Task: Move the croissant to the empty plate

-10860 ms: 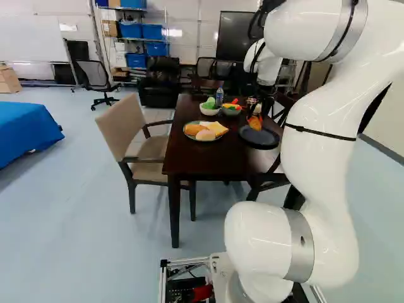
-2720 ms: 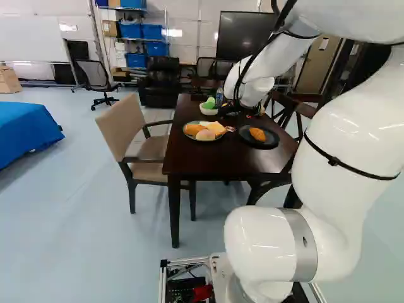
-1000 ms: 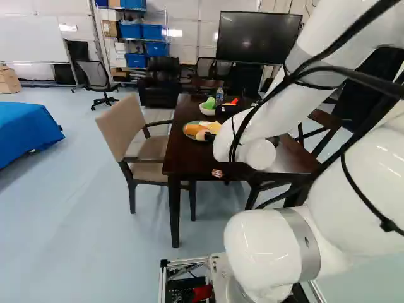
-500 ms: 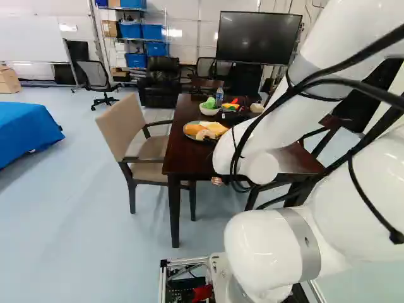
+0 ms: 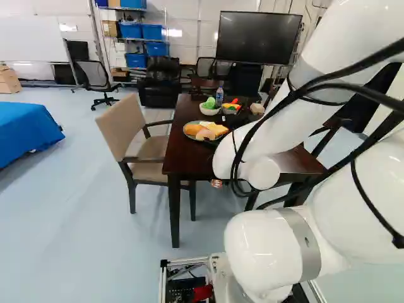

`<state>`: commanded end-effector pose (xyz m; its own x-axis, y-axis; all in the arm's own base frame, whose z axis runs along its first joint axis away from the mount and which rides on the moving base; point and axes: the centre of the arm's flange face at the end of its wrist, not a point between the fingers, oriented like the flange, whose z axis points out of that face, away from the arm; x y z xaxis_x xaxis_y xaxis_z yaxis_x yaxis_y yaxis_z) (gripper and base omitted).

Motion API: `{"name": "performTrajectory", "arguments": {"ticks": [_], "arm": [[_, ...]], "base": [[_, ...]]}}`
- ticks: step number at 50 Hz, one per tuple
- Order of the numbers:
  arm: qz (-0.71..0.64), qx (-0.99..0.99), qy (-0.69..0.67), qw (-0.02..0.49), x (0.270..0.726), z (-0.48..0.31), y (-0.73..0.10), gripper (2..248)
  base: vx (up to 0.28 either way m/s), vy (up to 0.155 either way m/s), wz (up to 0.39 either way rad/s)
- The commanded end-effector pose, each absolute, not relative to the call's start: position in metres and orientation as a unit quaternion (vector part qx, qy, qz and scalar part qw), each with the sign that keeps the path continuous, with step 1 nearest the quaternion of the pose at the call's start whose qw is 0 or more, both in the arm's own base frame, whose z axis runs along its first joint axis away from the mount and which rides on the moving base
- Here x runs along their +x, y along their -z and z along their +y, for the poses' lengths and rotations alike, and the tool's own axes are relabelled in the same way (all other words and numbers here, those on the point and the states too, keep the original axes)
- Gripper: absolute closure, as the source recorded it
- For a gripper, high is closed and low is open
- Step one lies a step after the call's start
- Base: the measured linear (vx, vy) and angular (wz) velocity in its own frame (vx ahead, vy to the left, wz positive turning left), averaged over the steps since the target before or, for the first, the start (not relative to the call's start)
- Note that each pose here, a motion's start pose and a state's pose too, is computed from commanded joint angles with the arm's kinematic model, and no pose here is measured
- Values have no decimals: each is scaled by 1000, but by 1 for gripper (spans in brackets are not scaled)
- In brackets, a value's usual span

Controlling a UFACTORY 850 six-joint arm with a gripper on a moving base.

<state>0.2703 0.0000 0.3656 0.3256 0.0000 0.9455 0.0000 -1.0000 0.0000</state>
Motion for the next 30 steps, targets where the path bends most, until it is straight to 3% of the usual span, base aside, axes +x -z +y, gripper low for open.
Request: {"name": "performTrajectory", "arguments": {"ticks": [30], "arm": [[0, 814, -581, 0, 270, 0, -366, 3]], "base": [[0, 0, 0]]}}
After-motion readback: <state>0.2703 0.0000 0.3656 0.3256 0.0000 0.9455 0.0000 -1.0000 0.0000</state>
